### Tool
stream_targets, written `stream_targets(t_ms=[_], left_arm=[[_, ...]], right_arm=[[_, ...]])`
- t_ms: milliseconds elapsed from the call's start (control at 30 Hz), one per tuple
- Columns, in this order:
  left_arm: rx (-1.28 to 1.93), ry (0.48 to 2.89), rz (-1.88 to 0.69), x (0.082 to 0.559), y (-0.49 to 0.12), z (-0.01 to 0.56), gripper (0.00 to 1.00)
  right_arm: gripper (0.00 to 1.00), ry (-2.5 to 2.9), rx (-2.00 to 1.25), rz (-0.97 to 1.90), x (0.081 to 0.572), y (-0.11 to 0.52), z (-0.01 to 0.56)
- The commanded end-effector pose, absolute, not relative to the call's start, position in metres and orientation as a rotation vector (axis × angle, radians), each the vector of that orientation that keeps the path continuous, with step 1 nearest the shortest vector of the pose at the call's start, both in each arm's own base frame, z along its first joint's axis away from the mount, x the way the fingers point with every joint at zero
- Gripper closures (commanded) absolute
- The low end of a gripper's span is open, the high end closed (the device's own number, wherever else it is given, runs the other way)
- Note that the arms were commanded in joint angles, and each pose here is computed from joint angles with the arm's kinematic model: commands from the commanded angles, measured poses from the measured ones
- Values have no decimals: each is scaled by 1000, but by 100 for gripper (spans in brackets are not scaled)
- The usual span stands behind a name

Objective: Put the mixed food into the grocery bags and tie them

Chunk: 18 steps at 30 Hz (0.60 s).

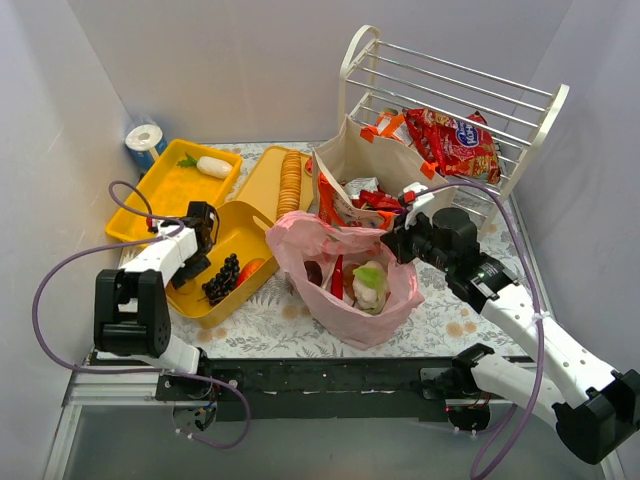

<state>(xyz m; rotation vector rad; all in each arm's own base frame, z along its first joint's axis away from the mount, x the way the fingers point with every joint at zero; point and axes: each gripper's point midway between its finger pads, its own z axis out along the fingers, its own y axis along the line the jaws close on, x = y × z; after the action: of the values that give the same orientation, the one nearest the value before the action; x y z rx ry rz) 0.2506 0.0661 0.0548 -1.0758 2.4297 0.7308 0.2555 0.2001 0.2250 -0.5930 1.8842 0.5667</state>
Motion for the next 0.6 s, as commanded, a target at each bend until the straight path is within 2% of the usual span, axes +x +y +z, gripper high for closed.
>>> stream_targets(t_ms=[0,133,233,400,567], left_arm=[[-1004,2395,458,270,46,82,73],[-830,2384,164,283,10,116,76],[-660,2283,-79,297,-21,166,79],[-278,2005,-503,316,-87,277,82],[128,1644,-859,289,-178,400,80]], right_arm=[[99,1870,-574,557,265,202,227],[99,1896,-570,557,267,204,222],[99,1914,-559,551,270,204,220],[99,1970,-543,514,276,202,209],[99,1999,-533,490,278,199,207]])
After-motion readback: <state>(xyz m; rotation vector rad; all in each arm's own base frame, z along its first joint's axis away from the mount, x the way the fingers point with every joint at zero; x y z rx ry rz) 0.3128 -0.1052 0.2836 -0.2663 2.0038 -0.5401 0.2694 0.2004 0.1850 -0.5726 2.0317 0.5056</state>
